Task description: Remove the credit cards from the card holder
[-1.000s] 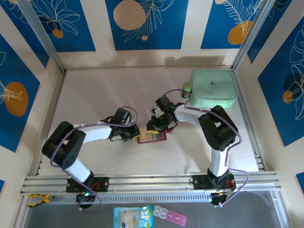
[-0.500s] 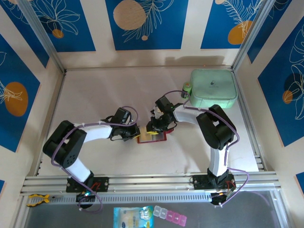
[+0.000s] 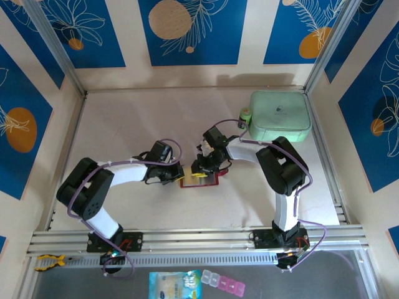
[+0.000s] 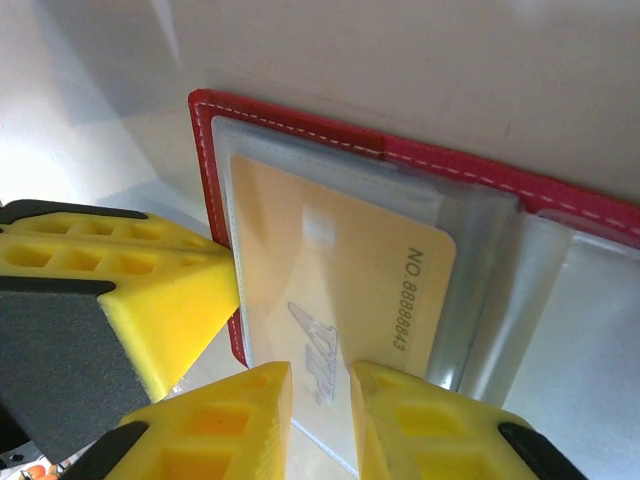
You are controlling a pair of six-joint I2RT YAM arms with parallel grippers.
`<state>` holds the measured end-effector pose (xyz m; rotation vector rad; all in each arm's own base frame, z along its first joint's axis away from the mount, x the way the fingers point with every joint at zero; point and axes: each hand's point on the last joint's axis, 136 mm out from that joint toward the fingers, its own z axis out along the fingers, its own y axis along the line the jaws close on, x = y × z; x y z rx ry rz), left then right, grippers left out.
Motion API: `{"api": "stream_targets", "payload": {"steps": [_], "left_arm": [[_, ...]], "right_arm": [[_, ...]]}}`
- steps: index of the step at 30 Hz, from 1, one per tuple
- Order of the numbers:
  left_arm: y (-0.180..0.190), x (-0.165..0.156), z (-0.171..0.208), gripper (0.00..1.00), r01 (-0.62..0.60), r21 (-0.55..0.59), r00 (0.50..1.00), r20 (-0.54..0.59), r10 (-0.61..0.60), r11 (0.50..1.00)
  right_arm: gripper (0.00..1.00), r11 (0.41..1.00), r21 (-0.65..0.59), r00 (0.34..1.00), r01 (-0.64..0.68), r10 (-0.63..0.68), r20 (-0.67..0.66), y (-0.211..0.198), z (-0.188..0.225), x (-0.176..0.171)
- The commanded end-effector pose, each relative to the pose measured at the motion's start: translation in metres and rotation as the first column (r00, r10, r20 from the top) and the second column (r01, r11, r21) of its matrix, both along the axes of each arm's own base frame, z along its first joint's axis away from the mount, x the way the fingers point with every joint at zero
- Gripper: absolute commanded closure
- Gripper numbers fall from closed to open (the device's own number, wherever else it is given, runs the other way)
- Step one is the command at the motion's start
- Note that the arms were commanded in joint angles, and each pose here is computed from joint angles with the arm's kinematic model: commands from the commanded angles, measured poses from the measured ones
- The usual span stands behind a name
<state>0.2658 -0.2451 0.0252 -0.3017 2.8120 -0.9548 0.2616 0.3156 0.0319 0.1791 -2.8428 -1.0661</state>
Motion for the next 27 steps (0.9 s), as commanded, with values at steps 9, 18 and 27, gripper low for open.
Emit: {"api": "stream_targets", "payload": {"steps": [9, 18, 27], "left_arm": [[-0.006, 0.002, 0.023, 0.93, 0.029, -0.011, 0.999, 0.019, -0.029, 1.0], [-0.02, -0.001, 0.013, 0.93, 0.062, -0.031, 0.998, 0.002, -0.062, 0.998], [-0.003, -0.011, -0.011, 0.95, 0.05, 0.065, 0.998, -0.051, -0.047, 0.997]], "right_arm": [[0.68, 0.998, 0.064, 0.998, 0.003, -0.007, 0.065, -0.001, 0.027, 0.001], [0.61, 0.999, 0.014, 0.999, 0.029, -0.029, 0.038, -0.013, 0.013, 0.003], [0.66, 1.0, 0.025, 1.0, 0.016, -0.017, 0.019, -0.009, 0.007, 0.002]]}}
